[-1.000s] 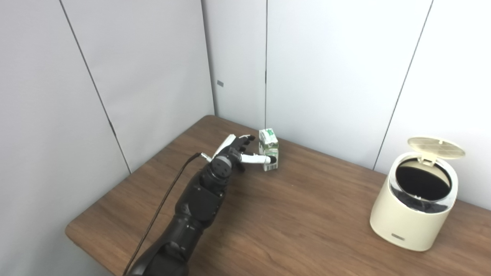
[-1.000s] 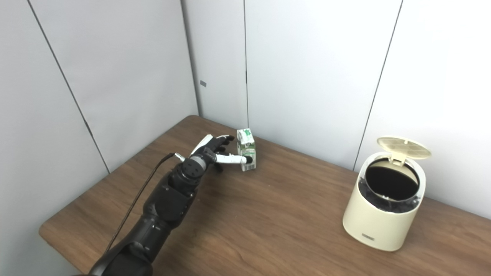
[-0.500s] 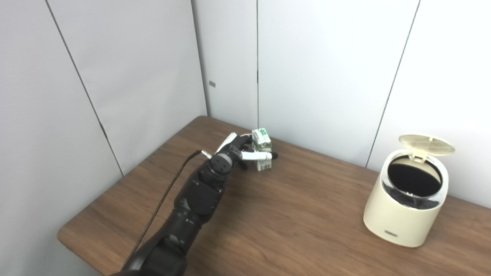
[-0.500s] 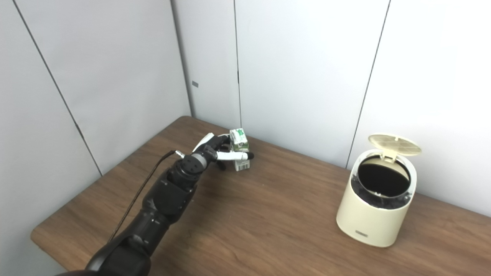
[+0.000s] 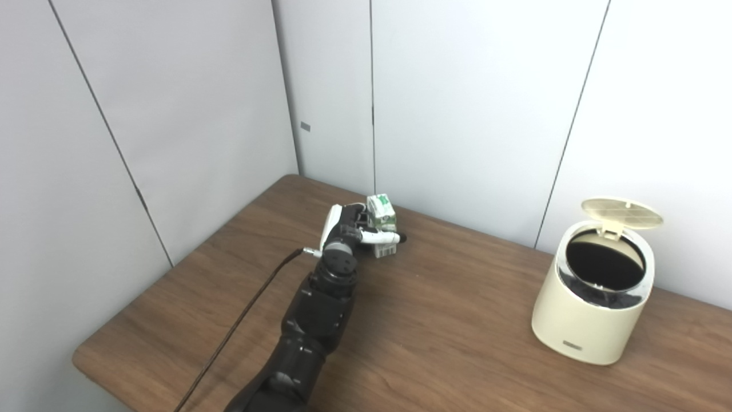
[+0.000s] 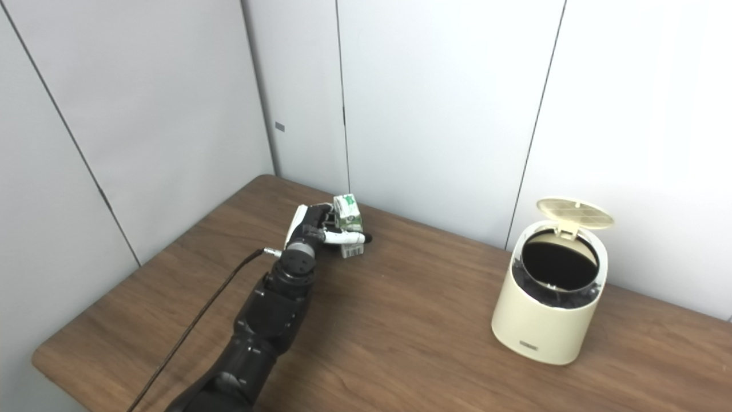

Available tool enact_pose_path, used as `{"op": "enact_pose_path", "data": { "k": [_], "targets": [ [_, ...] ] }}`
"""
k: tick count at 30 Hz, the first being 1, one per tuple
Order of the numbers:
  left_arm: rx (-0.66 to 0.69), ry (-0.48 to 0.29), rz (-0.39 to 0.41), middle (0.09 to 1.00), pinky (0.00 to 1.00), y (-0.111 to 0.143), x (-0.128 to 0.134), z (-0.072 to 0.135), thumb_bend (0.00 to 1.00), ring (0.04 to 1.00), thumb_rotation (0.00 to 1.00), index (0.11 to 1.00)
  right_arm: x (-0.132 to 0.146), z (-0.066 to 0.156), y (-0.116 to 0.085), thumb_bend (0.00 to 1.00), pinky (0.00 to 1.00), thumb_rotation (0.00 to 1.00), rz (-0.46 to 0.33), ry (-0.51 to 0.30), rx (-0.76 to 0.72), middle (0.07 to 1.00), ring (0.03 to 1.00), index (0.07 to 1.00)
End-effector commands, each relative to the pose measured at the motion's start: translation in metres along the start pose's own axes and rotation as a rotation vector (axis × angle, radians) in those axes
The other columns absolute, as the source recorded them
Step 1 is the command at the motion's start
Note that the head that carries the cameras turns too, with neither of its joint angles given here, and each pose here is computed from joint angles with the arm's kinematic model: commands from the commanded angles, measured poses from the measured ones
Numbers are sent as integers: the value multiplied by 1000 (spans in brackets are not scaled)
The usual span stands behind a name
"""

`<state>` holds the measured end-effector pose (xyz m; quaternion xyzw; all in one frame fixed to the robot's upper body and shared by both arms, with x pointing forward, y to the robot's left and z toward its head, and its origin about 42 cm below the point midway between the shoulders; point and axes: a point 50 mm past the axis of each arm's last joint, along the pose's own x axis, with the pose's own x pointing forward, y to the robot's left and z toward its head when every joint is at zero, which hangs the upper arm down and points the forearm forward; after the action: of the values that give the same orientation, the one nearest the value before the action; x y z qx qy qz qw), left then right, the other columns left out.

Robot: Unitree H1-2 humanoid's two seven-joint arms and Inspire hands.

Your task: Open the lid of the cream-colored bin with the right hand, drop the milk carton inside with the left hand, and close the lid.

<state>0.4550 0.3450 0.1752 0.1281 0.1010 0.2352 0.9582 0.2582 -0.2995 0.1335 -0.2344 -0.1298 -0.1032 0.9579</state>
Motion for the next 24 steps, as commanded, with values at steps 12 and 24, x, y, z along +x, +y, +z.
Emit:
{"op": "enact_pose_path", "data": {
  "k": [12, 24],
  "targets": [
    [-27, -240, 152, 521, 488, 1, 1, 18, 497, 519, 0, 430, 4, 10, 2, 490, 291, 177, -10, -54, -5, 611, 523, 489],
    [-109, -350, 60, 480, 421, 10, -16, 13, 504, 483, 0, 466, 11, 11, 29, 474, 337, 781, 11, -112, 26, 629, 564, 547]
  ]
}}
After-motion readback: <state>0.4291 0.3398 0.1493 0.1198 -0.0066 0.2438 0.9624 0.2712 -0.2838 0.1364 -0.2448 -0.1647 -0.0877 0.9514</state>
